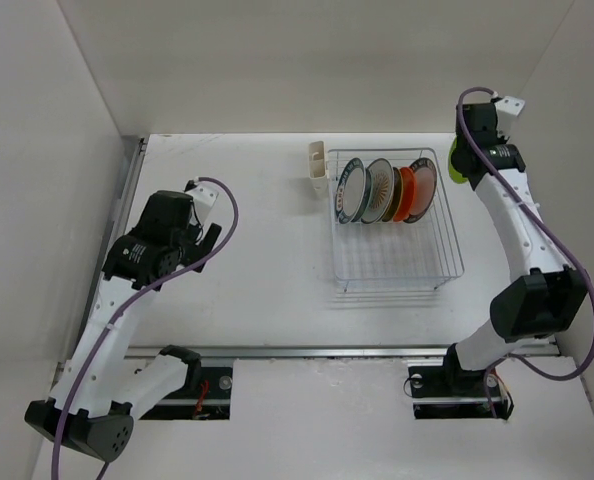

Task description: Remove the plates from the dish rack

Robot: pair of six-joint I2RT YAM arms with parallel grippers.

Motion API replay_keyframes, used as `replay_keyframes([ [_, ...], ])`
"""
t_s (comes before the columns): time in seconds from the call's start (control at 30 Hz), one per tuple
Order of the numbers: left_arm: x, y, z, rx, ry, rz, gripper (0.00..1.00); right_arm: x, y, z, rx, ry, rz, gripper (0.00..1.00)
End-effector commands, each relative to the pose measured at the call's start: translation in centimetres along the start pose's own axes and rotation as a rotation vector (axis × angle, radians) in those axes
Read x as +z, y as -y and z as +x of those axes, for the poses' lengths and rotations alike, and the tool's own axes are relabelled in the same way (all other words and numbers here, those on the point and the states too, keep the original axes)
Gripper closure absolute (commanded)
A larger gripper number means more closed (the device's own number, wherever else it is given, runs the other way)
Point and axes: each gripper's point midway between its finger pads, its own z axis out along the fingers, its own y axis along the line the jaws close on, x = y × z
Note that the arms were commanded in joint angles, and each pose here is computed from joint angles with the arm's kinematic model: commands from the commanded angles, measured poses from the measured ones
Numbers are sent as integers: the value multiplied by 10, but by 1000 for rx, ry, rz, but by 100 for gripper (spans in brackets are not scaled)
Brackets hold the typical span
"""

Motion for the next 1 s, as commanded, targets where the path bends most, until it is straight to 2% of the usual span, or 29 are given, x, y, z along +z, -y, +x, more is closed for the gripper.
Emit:
replay_keyframes([
  [0.0,-9,-13,-10,-23,41,-49,0,-33,51,-32,31,93,232,100],
  [0.07,-4,-12,-7,-30,31,-62,0,-54,54,-50,85,139,198,100],
  [0.13,0,-17,-2,-33,23,-104,0,-78,34,-61,106,178,96,100],
  [0.2,4,-20,1,-54,0,-142,0,-109,6,-79,173,231,-88,100],
  [0.23,7,-26,3,-61,-20,-185,0,-126,-22,-79,164,237,-227,100],
  [0.27,9,-27,5,-84,-34,-206,0,-141,-67,-61,113,179,-469,100],
  [0.33,14,-29,6,-97,-69,-227,0,-173,-120,-54,99,179,-751,100],
  [0.37,15,-28,12,-104,-102,-226,0,-198,-157,-24,31,113,-940,100],
  [0.47,16,-32,17,-198,-131,-226,0,-222,-224,34,-93,-30,-1156,100],
  [0.5,16,-32,17,-211,-130,-227,0,-253,-246,60,-156,-104,-1300,100],
  [0.53,16,-33,16,-234,-125,-225,0,-248,-269,98,-217,-204,-1332,100],
  [0.6,16,-32,18,-249,-133,-218,0,-272,-289,141,-297,-333,-1458,100],
  [0.67,16,-32,18,-260,-132,-218,0,-269,-310,182,-355,-435,-1475,100],
  [0.83,20,-35,22,-291,-140,-242,0,-281,-334,253,-448,-629,-1537,100],
  [0.87,20,-37,21,-295,-133,-253,0,-272,-338,273,-466,-680,-1515,100],
  [0.97,20,-37,21,-295,-133,-253,0,-263,-341,296,-466,-758,-1488,100],
])
